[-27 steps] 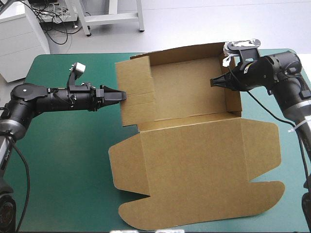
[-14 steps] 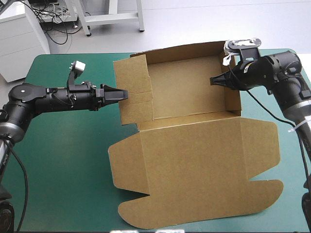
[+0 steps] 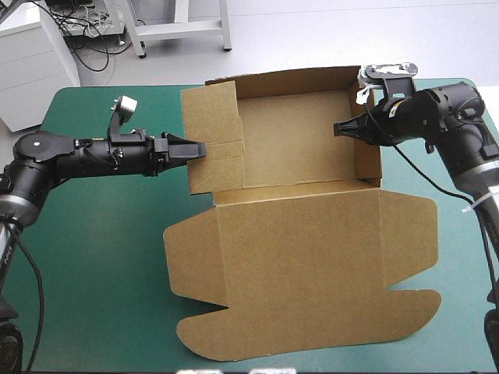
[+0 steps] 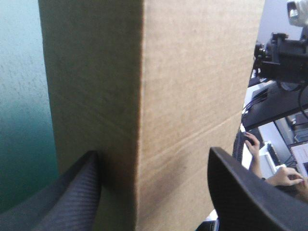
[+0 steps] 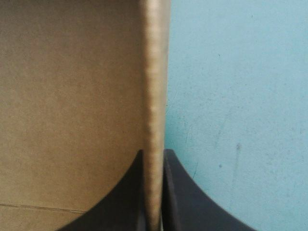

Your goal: Fold the box

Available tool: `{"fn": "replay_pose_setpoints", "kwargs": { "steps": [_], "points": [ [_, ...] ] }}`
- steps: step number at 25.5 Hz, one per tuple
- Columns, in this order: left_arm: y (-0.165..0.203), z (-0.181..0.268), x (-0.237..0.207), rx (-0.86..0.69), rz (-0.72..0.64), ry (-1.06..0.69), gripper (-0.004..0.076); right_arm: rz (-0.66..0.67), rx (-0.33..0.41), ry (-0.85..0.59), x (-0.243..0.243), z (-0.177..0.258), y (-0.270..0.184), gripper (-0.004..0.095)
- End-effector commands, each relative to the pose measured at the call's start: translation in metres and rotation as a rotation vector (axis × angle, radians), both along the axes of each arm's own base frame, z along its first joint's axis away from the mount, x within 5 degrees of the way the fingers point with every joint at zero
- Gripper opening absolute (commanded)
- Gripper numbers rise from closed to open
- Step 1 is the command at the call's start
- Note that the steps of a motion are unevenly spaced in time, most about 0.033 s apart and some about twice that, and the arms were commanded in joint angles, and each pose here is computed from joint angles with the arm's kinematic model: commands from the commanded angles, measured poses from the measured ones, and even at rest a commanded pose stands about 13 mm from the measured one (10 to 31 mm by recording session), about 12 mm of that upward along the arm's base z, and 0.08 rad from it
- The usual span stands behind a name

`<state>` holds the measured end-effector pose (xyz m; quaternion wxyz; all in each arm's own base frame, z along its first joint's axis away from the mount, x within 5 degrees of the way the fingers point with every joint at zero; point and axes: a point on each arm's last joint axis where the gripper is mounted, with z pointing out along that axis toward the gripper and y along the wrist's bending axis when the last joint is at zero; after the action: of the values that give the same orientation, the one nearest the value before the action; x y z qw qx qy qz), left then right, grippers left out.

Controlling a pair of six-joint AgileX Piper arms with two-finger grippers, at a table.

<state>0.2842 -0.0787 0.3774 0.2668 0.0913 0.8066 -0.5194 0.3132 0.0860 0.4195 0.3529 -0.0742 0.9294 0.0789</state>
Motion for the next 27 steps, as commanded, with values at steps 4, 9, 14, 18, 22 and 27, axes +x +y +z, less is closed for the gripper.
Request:
{"fn": "replay_pose_setpoints", "kwargs": {
  "steps": [4,9,14,18,22,27],
  "points": [
    [-0.027,0.048,-0.01,0.181,0.076,-0.123,0.046,0.042,0.084,-0.147,-0.013,0.028,0.02,-0.0008],
    [-0.049,0.056,-0.014,0.367,0.203,-0.125,0.046,0.038,0.082,-0.145,-0.014,0.028,0.022,-0.0008],
    [-0.058,0.049,-0.018,0.506,0.276,-0.122,0.046,0.034,0.088,-0.133,-0.015,0.028,0.023,-0.0008],
    [-0.067,0.047,-0.021,0.577,0.308,-0.164,0.046,0.043,0.064,-0.137,-0.019,0.028,0.032,-0.0007],
    [-0.075,0.048,-0.023,0.591,0.348,-0.189,0.046,0.025,0.018,-0.164,-0.025,0.029,0.045,-0.0008],
    [-0.076,0.048,-0.024,0.589,0.368,-0.169,0.046,0.019,0.028,-0.167,-0.028,0.029,0.051,-0.0008]
  ]
}}
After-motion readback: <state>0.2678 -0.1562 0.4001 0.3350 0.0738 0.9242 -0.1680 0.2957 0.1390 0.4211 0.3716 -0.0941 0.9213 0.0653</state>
